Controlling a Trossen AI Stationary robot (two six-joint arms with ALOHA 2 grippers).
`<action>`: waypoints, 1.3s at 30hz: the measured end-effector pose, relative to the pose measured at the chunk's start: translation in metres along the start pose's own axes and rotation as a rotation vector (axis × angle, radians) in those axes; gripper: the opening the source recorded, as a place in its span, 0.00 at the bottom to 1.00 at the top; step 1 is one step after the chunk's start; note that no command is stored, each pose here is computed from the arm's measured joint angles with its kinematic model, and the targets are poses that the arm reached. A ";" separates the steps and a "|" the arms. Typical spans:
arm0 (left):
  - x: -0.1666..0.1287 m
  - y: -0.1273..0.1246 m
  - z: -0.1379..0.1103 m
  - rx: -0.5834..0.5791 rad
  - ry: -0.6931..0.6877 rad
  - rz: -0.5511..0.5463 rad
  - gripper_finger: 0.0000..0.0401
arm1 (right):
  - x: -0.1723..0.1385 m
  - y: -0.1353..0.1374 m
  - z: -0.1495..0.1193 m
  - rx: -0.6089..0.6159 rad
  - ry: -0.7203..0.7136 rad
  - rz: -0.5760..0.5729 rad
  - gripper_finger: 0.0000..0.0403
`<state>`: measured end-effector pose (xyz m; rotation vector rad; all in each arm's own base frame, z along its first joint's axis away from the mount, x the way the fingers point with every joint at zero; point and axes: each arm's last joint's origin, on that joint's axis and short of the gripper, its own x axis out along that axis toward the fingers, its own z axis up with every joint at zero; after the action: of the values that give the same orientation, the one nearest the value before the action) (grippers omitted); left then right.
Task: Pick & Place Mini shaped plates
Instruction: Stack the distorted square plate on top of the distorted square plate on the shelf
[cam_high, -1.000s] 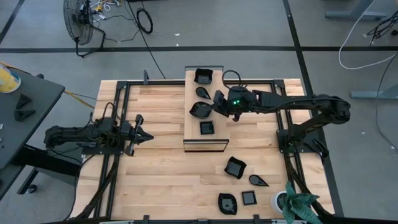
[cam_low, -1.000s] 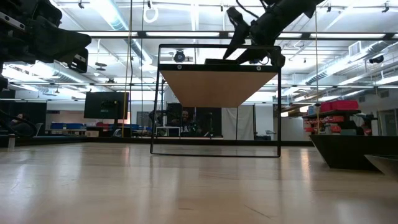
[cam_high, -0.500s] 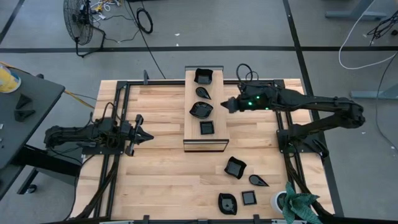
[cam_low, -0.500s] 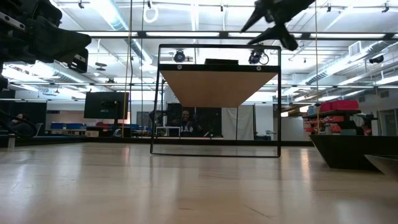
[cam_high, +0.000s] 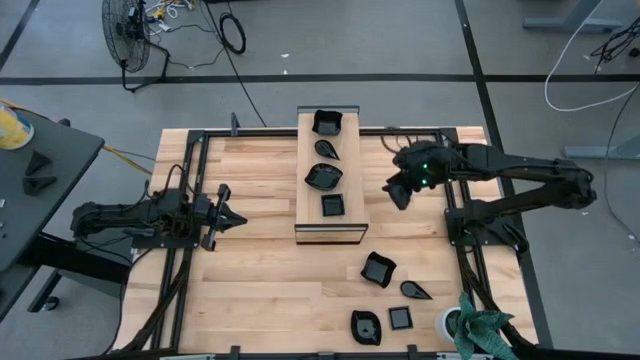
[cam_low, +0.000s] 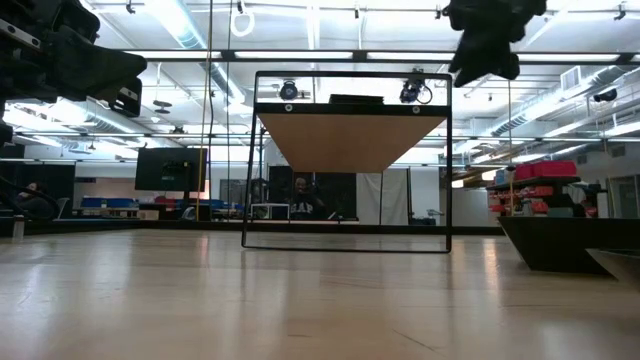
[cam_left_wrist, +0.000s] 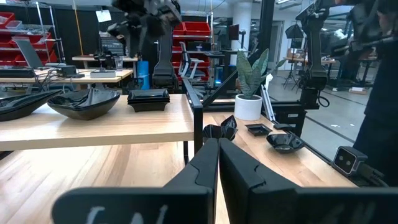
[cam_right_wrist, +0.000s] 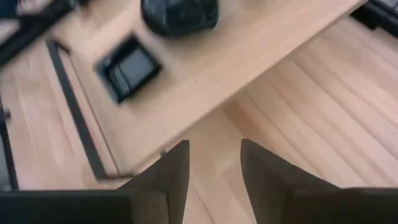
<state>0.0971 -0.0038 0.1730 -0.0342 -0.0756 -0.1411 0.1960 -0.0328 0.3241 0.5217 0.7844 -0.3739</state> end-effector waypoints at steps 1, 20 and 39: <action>0.000 0.000 0.000 0.000 0.000 0.000 0.05 | 0.001 0.001 -0.003 -0.029 0.015 0.000 0.36; 0.000 0.000 0.000 0.000 0.000 0.000 0.05 | 0.043 0.027 -0.097 -0.137 0.335 0.041 0.36; 0.000 0.000 0.000 0.000 0.000 0.000 0.05 | 0.115 0.070 -0.144 -0.317 0.460 0.069 0.62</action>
<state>0.0971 -0.0038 0.1730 -0.0343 -0.0757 -0.1414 0.2244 0.0921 0.1738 0.3362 1.2416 -0.0576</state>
